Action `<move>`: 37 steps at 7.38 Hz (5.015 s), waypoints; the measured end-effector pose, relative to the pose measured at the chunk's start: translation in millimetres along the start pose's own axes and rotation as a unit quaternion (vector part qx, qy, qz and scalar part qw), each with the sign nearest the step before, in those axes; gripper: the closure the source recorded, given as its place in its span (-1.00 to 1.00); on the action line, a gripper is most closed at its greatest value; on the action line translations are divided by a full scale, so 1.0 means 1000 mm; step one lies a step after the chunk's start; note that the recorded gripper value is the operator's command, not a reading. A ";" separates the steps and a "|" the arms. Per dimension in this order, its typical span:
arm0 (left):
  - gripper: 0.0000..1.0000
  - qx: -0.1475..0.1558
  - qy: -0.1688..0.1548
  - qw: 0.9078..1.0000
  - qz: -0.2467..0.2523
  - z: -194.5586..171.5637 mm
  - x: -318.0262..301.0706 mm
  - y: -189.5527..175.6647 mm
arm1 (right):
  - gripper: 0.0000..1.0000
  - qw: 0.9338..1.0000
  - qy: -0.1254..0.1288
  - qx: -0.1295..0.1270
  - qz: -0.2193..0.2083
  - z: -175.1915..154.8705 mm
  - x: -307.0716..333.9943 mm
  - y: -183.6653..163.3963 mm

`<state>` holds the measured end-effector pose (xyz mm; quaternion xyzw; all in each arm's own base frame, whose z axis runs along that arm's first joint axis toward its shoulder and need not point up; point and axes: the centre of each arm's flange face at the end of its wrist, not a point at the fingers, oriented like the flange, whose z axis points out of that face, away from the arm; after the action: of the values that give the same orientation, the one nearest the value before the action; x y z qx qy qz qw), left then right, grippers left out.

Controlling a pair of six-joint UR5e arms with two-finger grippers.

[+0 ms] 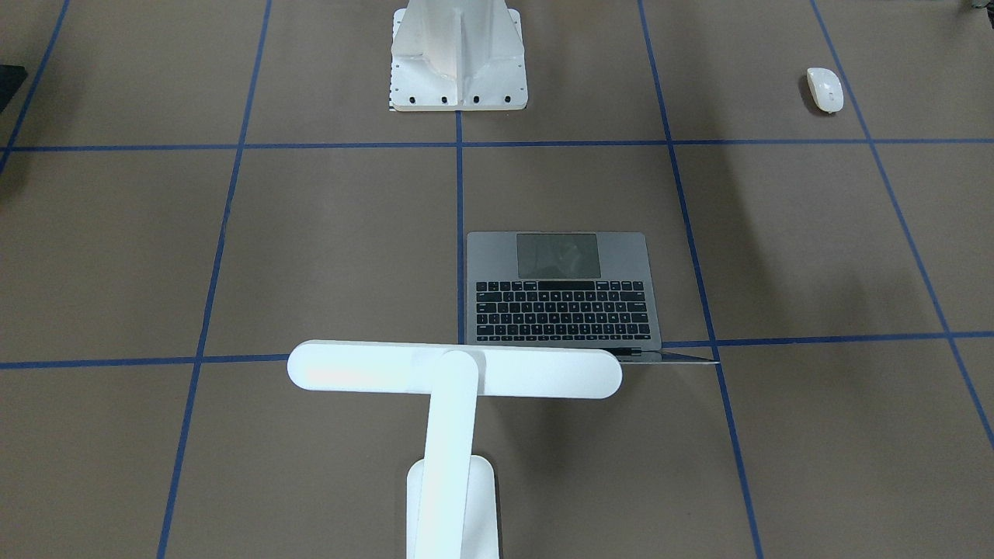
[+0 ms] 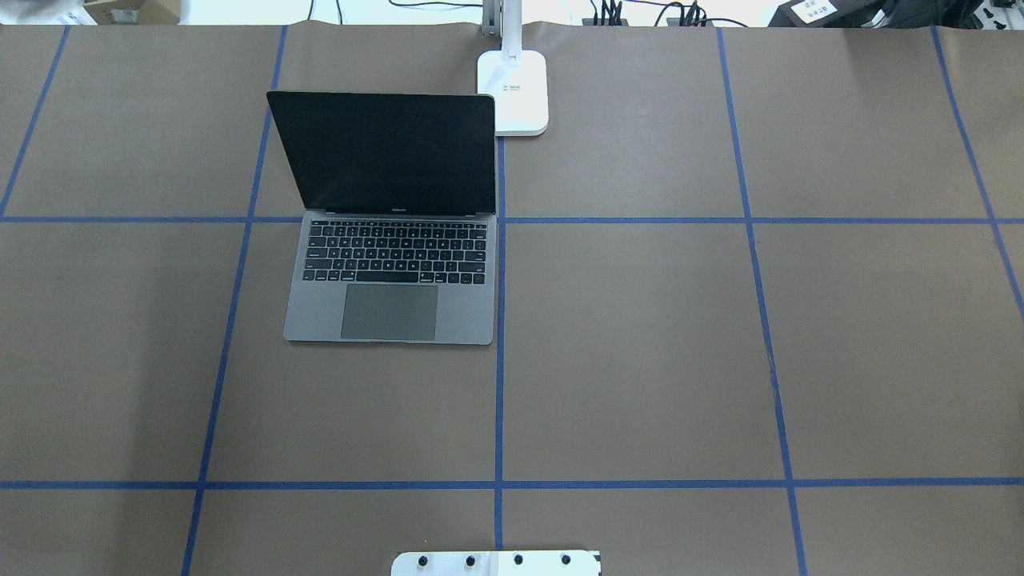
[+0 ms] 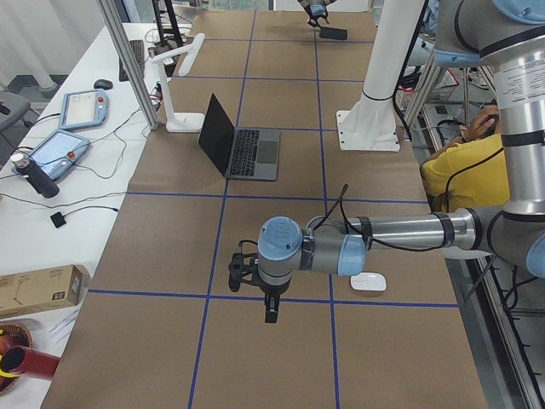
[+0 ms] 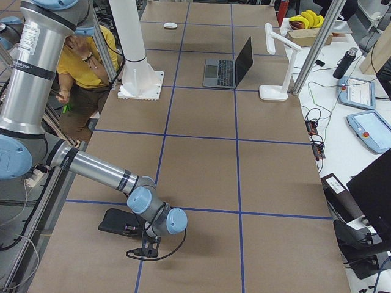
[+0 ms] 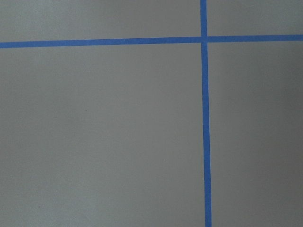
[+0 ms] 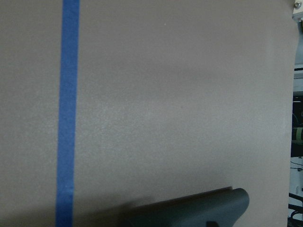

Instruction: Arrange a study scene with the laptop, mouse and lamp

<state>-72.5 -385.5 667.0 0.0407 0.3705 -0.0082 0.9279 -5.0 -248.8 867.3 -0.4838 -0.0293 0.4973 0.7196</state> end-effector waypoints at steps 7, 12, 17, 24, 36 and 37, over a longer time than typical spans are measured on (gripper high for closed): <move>-1.00 -0.001 0.000 1.000 -0.001 0.000 0.000 0.001 | 1.00 0.996 -0.038 0.009 -0.083 -0.039 -0.010 0.038; -1.00 -0.001 0.001 1.000 -0.002 0.000 0.000 0.001 | 1.00 0.984 -0.130 0.030 -0.122 -0.144 -0.053 0.130; -1.00 -0.005 0.001 1.000 -0.005 0.002 -0.001 0.001 | 1.00 0.977 -0.198 -0.008 -0.081 -0.238 -0.107 0.245; -1.00 -0.011 0.001 1.000 -0.010 0.007 -0.005 0.003 | 1.00 0.970 -0.235 -0.035 -0.052 -0.289 -0.132 0.524; -1.00 -0.013 0.001 1.000 -0.015 0.009 -0.007 0.004 | 1.00 0.912 -0.385 0.037 -0.135 -0.229 -0.103 0.732; -1.00 -0.013 0.001 1.000 -0.016 0.010 -0.007 0.004 | 1.00 0.909 -0.393 0.046 -0.130 -0.232 -0.116 0.742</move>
<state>-71.1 -382.8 679.1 0.0227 0.3721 -0.0179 0.9277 -452.5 -462.6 256.7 -0.2071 -0.3495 0.5503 0.7294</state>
